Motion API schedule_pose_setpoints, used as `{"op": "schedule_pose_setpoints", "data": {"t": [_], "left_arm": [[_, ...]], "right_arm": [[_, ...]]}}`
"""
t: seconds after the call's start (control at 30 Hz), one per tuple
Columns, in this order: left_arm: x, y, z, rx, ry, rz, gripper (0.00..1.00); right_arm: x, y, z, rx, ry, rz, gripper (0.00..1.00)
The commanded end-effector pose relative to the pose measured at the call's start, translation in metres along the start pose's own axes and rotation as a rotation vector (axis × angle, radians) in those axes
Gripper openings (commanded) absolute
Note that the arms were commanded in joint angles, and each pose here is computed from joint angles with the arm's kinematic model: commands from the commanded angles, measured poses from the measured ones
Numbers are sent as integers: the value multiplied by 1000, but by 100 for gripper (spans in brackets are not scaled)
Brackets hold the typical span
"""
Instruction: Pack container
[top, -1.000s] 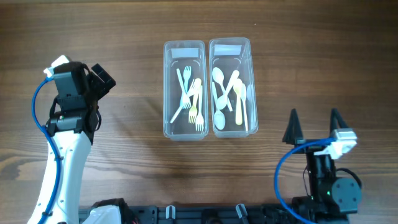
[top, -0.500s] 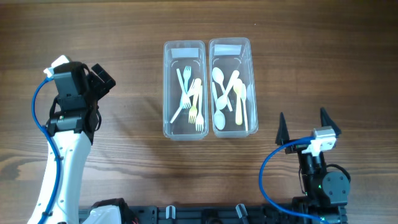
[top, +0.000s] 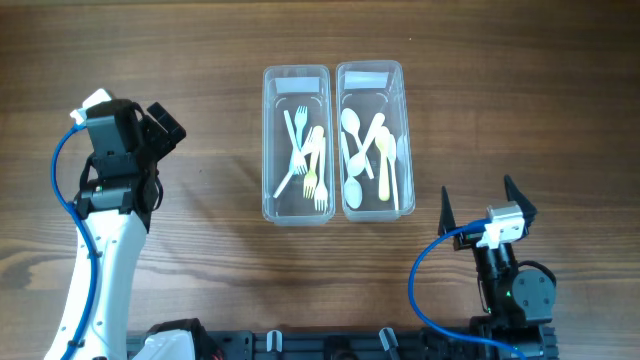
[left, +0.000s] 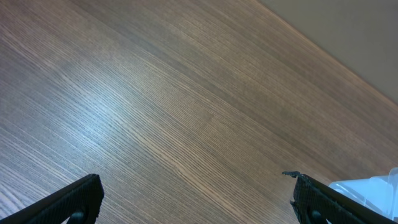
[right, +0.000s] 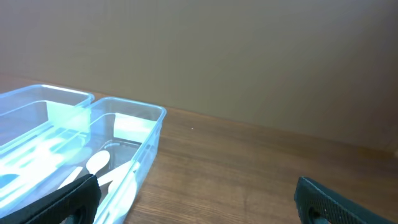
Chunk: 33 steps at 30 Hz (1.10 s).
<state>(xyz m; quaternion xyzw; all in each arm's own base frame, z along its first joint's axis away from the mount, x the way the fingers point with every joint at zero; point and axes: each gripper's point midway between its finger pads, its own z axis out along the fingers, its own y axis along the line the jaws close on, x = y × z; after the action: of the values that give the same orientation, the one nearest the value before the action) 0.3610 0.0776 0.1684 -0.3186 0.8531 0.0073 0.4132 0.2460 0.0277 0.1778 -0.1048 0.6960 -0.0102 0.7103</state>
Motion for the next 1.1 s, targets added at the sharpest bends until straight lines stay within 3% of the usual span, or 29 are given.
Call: {"op": "schedule_pose_setpoints", "data": {"t": [0.0, 0.8, 1.07], "left_arm": [[-4, 3, -2, -9, -15, 11, 100], [-1, 4, -4, -6, -16, 13, 100], [0, 15, -56, 62, -137, -13, 100]], "right_arm": [[0, 3, -1, -17, -3, -19, 100], [1, 3, -1, -17, -1, -19, 100], [1, 3, -1, -17, -1, -19, 100]]}}
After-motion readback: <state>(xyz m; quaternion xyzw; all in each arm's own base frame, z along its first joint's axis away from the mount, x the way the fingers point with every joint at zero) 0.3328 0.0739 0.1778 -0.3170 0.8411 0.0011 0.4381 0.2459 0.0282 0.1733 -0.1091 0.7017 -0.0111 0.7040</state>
